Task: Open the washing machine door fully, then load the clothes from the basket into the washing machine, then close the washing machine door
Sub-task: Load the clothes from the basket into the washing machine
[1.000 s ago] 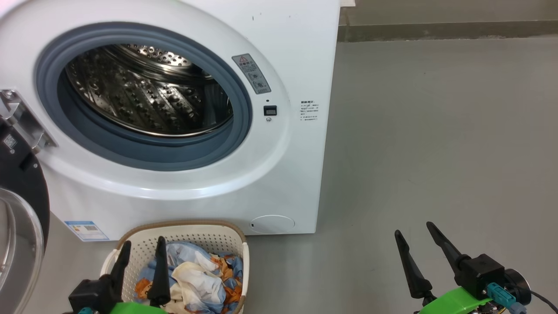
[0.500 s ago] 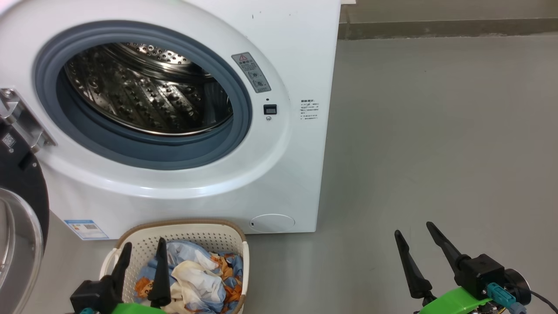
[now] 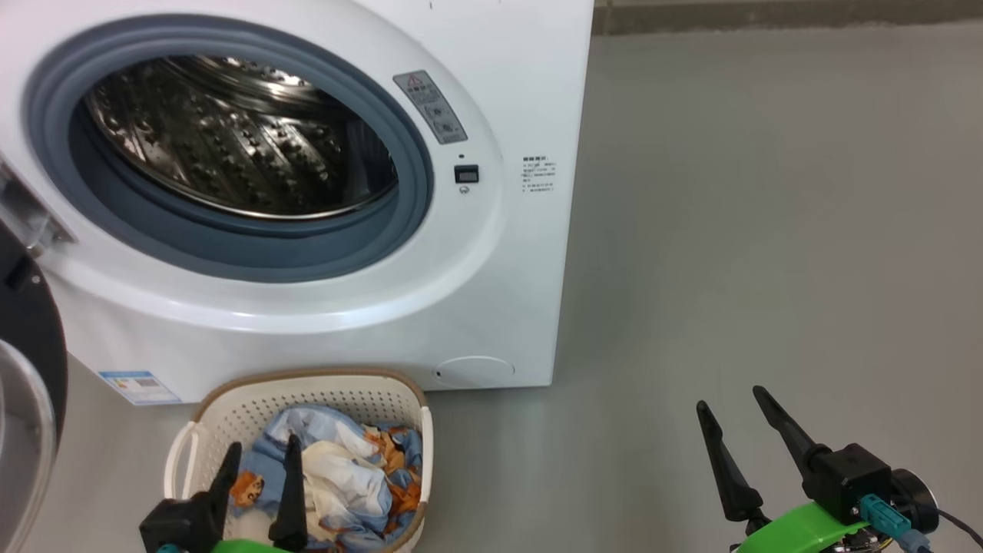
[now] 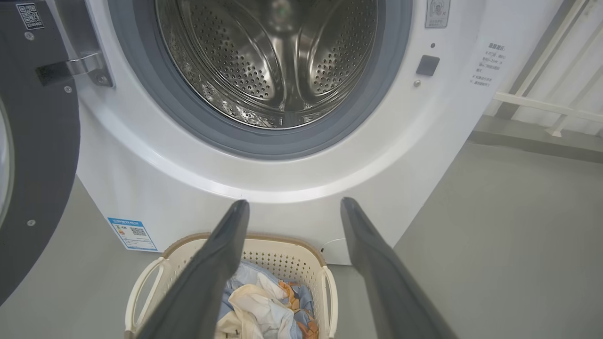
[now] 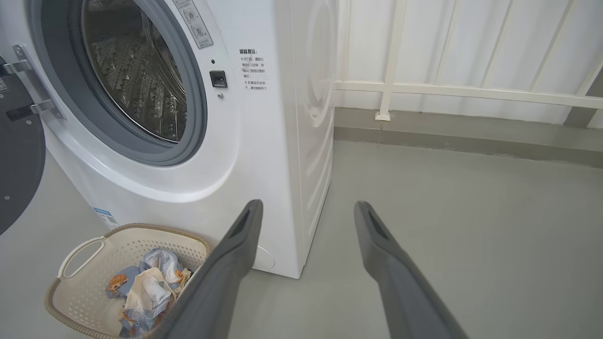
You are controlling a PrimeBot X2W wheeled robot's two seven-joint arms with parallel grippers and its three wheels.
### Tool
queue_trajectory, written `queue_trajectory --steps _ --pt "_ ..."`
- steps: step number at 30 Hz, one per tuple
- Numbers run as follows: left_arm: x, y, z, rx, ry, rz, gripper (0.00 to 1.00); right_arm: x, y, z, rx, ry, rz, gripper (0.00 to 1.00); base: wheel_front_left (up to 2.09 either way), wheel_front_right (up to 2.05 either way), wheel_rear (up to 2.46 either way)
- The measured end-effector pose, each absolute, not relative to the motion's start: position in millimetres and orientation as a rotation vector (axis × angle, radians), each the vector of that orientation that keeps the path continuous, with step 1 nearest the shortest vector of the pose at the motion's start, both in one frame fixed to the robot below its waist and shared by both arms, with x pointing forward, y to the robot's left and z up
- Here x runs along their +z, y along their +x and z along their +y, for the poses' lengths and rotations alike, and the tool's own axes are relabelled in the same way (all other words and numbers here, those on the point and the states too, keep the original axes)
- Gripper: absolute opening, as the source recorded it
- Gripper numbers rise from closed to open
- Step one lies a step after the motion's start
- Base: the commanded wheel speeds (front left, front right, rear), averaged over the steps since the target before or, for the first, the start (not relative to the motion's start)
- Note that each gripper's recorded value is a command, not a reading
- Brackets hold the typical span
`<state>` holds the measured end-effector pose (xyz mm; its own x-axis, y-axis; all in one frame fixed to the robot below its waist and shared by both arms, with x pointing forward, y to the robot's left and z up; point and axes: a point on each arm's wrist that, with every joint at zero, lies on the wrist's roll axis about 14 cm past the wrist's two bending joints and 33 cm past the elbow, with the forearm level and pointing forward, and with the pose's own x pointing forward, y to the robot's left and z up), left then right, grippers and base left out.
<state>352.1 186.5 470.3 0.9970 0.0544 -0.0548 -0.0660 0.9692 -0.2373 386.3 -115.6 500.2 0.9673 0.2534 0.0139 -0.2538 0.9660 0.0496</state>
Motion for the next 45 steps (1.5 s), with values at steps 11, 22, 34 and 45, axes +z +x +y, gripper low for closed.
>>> queue_trajectory --steps 11,22,34,45 --pt "393 373 170 0.026 -0.203 0.323 1.00 467 404 -139 0.199 0.024 0.084 1.00 0.00 0.00 0.00" --pt "291 415 165 -0.033 -0.140 0.657 1.00 416 435 -161 0.143 -0.006 0.181 1.00 0.00 0.00 0.00" --pt "193 426 174 -0.048 -0.103 0.991 1.00 356 440 -187 0.068 -0.021 0.304 1.00 0.00 0.00 0.00" --pt "133 454 167 -0.059 -0.109 1.094 1.00 309 439 -202 0.035 -0.048 0.399 1.00 0.00 0.00 0.00"
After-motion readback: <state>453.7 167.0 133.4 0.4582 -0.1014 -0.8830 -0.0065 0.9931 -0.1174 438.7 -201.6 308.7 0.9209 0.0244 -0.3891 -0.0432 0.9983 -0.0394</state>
